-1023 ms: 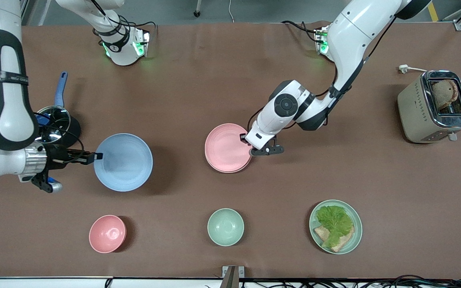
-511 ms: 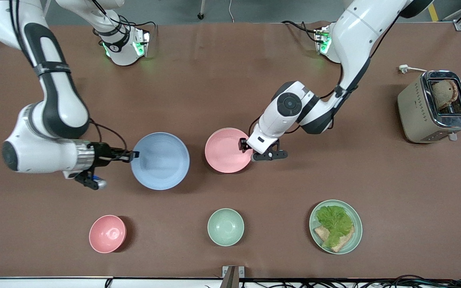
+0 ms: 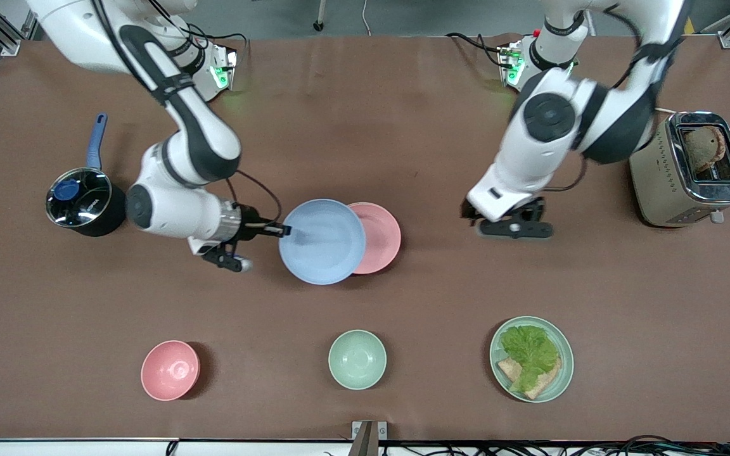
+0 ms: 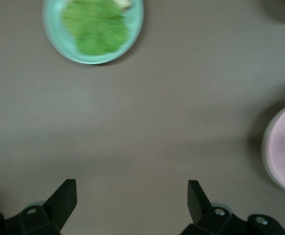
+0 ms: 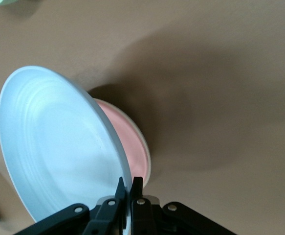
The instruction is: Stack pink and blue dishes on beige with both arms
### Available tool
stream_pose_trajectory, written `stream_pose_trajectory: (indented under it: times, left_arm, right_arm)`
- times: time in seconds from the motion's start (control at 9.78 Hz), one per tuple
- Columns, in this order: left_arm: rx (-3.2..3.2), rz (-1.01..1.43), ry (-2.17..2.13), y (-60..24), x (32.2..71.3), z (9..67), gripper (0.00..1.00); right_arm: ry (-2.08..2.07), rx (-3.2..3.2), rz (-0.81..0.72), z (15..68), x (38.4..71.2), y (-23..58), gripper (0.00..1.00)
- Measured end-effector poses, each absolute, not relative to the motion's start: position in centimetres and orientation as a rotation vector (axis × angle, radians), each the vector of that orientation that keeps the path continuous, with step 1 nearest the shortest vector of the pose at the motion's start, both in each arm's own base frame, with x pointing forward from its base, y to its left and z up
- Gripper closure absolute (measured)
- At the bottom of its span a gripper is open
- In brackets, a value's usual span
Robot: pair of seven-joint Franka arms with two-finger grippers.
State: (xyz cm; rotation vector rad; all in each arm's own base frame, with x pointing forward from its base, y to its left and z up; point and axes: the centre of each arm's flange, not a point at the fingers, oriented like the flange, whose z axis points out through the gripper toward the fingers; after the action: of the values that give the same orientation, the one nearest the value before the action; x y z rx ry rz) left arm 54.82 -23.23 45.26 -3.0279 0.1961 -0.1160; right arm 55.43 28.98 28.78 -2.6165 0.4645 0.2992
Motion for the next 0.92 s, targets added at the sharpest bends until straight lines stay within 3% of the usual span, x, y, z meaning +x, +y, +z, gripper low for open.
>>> stream_pose_trajectory:
  times: [0.31, 0.92]
  left_arm:
    - [-3.048, -0.162, 0.217, -15.6, 55.2, 50.9, 0.00]
    - [-3.103, -0.210, 0.208, -5.7, 50.9, 62.8, 0.00]
  right_arm:
    - [0.482, -2.613, 0.224, 25.5, 54.0, 31.2, 0.95]
    - [0.466, -2.627, 0.211, 21.4, 51.0, 33.6, 0.95]
